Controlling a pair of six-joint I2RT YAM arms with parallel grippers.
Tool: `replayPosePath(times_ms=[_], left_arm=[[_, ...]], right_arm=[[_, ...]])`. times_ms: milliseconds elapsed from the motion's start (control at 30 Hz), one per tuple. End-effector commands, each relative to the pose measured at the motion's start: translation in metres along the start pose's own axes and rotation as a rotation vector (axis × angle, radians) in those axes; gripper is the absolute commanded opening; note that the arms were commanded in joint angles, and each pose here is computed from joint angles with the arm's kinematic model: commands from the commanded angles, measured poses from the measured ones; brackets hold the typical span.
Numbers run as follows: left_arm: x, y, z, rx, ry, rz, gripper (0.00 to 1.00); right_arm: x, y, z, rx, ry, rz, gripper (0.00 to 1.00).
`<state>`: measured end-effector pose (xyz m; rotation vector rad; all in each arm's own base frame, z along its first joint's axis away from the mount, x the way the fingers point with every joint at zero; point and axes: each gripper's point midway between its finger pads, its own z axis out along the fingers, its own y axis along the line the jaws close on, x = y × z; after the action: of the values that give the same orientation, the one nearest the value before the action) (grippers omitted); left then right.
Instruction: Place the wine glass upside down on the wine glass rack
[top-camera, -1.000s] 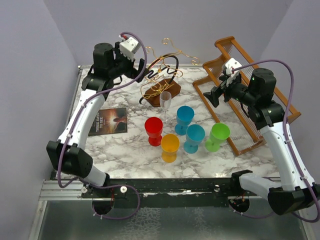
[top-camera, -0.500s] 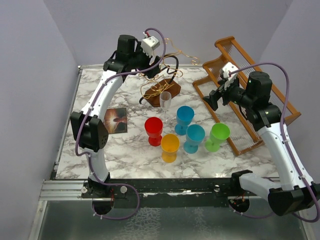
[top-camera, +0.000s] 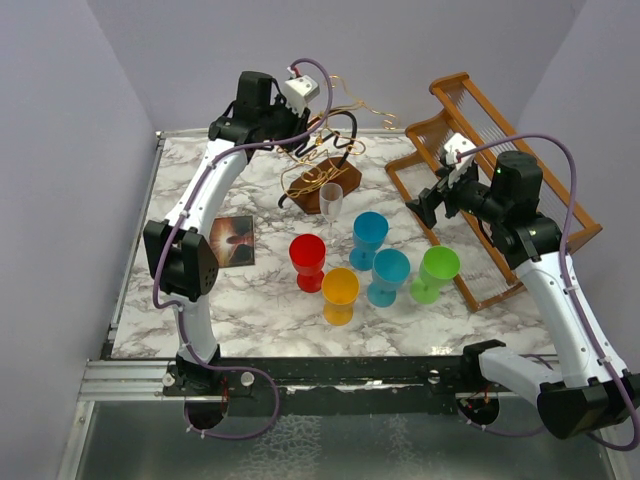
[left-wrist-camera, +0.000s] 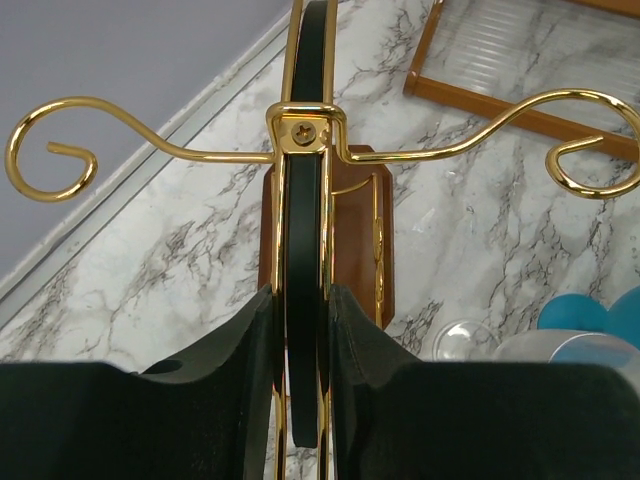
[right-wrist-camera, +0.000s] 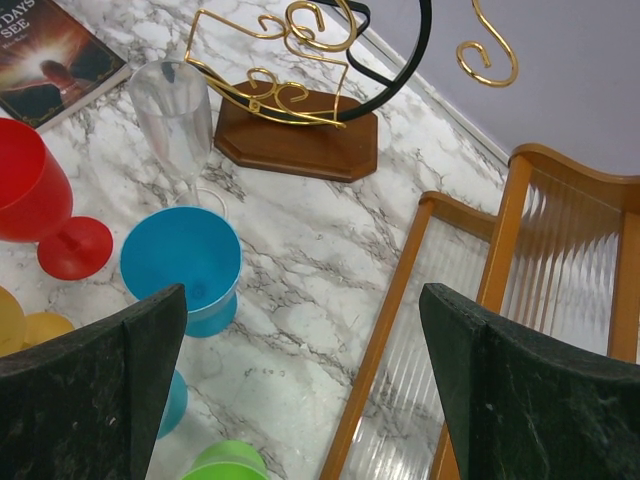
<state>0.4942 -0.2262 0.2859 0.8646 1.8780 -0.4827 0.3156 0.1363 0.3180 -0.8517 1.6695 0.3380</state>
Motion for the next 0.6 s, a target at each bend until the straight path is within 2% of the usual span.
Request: replayPosePath(times_ms=[0,200,567], left_arm=[[-0.007,0.003,-0.017,-0.062,0.011,-0.018,0.1],[-0.004,-0.001,-0.042,-0.107,0.047,-0.052,0.0],[0.02,-0.004,-0.078,-0.212,0.126,-0.096,0.0]], right_arm=[[-0.007,-0.001,-0.002,0.006,-0.03,-0.023,1.0],[-0.005,-0.001,0.001,-0.005,-0.02,-0.022,1.0],[-0.003,0.004,0.015,-0.086,0.019,0.007,1.0]])
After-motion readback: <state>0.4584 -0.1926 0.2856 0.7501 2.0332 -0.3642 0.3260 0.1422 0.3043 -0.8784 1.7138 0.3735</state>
